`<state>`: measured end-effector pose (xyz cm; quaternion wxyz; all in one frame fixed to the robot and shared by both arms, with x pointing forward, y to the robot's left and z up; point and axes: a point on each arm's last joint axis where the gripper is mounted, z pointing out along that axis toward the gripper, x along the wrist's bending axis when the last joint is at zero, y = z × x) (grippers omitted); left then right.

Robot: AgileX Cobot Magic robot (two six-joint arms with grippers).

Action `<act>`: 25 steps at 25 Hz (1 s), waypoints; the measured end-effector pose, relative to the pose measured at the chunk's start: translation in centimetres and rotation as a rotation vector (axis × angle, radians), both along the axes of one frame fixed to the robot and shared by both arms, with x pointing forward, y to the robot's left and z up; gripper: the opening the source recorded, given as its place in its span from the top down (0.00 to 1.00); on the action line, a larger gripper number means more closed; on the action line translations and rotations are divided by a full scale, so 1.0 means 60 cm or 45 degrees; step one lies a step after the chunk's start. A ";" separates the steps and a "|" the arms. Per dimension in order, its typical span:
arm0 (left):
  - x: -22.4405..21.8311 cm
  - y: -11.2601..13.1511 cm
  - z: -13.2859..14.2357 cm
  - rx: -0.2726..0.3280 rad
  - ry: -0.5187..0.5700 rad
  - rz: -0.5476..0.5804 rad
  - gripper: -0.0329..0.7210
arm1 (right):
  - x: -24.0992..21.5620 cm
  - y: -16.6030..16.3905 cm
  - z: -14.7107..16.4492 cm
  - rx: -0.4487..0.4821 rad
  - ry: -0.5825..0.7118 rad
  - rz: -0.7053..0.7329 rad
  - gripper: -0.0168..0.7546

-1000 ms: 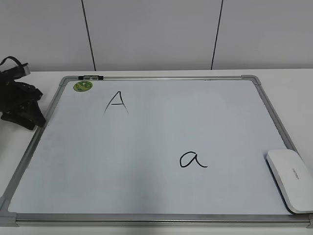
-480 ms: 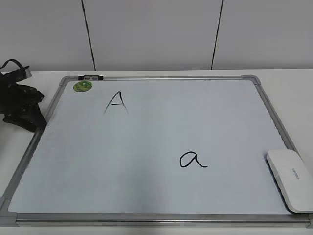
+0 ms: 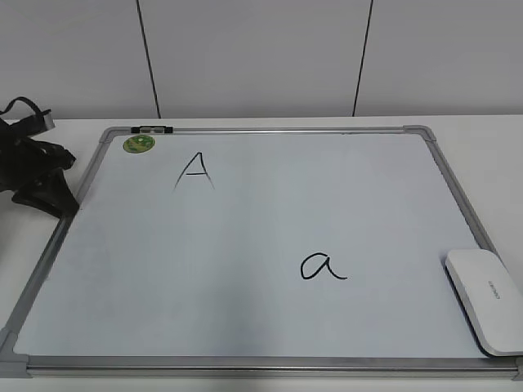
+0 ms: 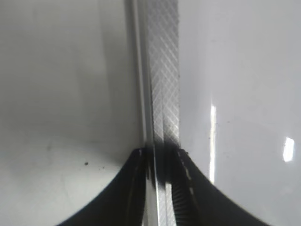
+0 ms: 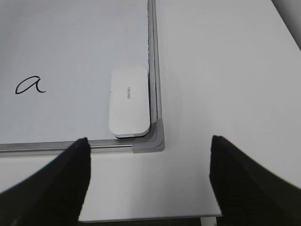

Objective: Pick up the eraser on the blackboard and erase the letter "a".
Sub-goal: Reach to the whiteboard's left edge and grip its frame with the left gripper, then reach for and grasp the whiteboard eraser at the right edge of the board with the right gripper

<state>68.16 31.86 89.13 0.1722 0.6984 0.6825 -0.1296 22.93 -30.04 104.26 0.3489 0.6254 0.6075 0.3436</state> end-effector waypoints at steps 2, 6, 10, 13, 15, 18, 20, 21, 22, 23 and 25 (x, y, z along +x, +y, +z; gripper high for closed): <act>0.000 0.000 0.001 -0.001 0.001 -0.001 0.87 | 0.000 0.000 0.000 0.000 0.000 0.000 0.22; 0.000 0.000 0.001 -0.002 0.003 -0.003 0.90 | 0.000 0.001 0.000 0.005 0.000 0.004 0.22; 0.000 0.000 0.001 -0.001 0.005 -0.005 0.90 | -0.002 0.003 0.017 0.023 -0.021 0.016 0.22; 0.000 0.000 0.001 0.001 0.005 -0.006 0.90 | 0.016 0.003 0.048 0.017 0.026 0.020 0.22; 0.000 0.000 0.001 0.001 0.005 -0.006 0.90 | 0.034 0.005 0.078 0.034 0.026 0.031 0.22; 0.000 0.000 0.001 0.001 0.005 -0.006 0.91 | 0.066 0.011 0.112 0.082 -0.060 0.054 0.22; 0.000 0.000 0.001 0.003 0.005 -0.007 0.91 | 0.085 0.011 0.119 0.089 -0.085 0.058 0.22; 0.000 0.000 0.001 0.003 0.005 -0.007 0.91 | 0.093 0.011 0.121 0.088 -0.095 0.058 0.22; 0.000 0.000 0.001 0.003 0.005 -0.007 0.91 | 0.101 0.011 0.123 0.088 -0.104 0.057 0.22; 0.000 0.000 0.001 0.003 0.005 -0.007 0.91 | 0.110 0.011 0.123 0.087 -0.096 0.056 0.22; 0.000 0.000 0.001 0.003 0.005 -0.007 0.91 | 0.128 0.011 0.122 0.073 -0.033 0.064 0.22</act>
